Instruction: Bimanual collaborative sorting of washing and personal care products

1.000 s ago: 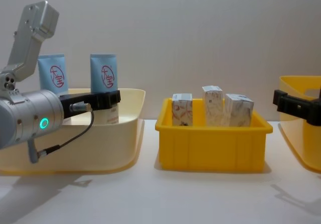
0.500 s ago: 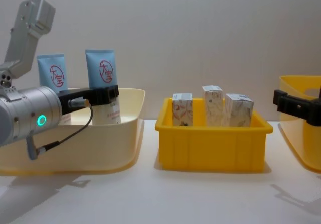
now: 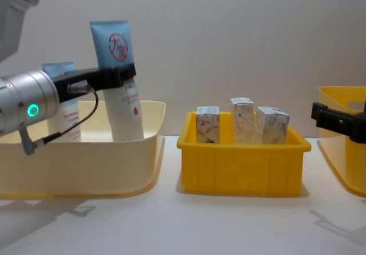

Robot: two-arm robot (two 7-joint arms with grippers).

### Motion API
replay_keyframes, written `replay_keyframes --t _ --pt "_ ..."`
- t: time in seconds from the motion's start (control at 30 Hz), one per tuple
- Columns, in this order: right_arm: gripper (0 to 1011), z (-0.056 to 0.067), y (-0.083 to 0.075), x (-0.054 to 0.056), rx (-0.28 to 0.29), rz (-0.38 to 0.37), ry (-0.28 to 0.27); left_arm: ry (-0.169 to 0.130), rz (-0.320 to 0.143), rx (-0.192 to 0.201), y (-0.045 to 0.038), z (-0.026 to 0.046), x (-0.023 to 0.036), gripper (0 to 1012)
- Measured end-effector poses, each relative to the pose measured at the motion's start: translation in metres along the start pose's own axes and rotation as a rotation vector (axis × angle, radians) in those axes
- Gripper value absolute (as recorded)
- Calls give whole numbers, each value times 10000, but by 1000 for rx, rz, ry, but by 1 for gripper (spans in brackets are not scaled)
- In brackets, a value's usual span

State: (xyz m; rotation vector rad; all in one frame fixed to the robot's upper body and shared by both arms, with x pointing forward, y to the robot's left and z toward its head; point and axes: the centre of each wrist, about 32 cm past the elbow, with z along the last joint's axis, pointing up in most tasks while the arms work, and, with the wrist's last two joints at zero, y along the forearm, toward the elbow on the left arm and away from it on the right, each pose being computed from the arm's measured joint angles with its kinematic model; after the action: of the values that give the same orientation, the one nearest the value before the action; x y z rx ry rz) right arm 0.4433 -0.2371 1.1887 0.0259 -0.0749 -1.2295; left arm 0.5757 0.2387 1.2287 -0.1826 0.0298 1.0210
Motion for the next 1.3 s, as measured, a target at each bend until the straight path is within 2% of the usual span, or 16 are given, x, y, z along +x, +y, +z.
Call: replay_keyframes --t 0.17,0.37,0.77,0.83,0.87,0.9,0.97,1.03,1.1,1.17,1.27,1.3 --pt "1001 0 0 0 0 0 0 0 -55 -29 5 63 32 285" --pt "1001 0 0 0 0 0 0 11 -141 -58 7 116 44 285" --pt "1001 0 0 0 0 0 0 51 -313 -90 -15 150 -5 285" --pt "1001 0 0 0 0 0 0 62 -358 -96 -28 148 -31 285" --pt "1001 0 0 0 0 0 0 62 -358 -96 -28 148 -31 285" --pt "1001 0 0 0 0 0 0 70 -384 -99 -35 145 -46 284" --pt "1001 0 0 0 0 0 0 77 -406 -100 -45 139 -66 285" --pt "1001 0 0 0 0 0 0 92 -454 -102 -64 126 -103 285" --pt "1001 0 0 0 0 0 0 96 -467 -103 -71 121 -117 286" --pt "1001 0 0 0 0 0 0 112 -515 -106 -95 106 -164 286" --pt "1001 0 0 0 0 0 0 126 -550 -105 -117 85 -205 285" --pt "1001 0 0 0 0 0 0 134 -575 -105 -130 73 -230 286"
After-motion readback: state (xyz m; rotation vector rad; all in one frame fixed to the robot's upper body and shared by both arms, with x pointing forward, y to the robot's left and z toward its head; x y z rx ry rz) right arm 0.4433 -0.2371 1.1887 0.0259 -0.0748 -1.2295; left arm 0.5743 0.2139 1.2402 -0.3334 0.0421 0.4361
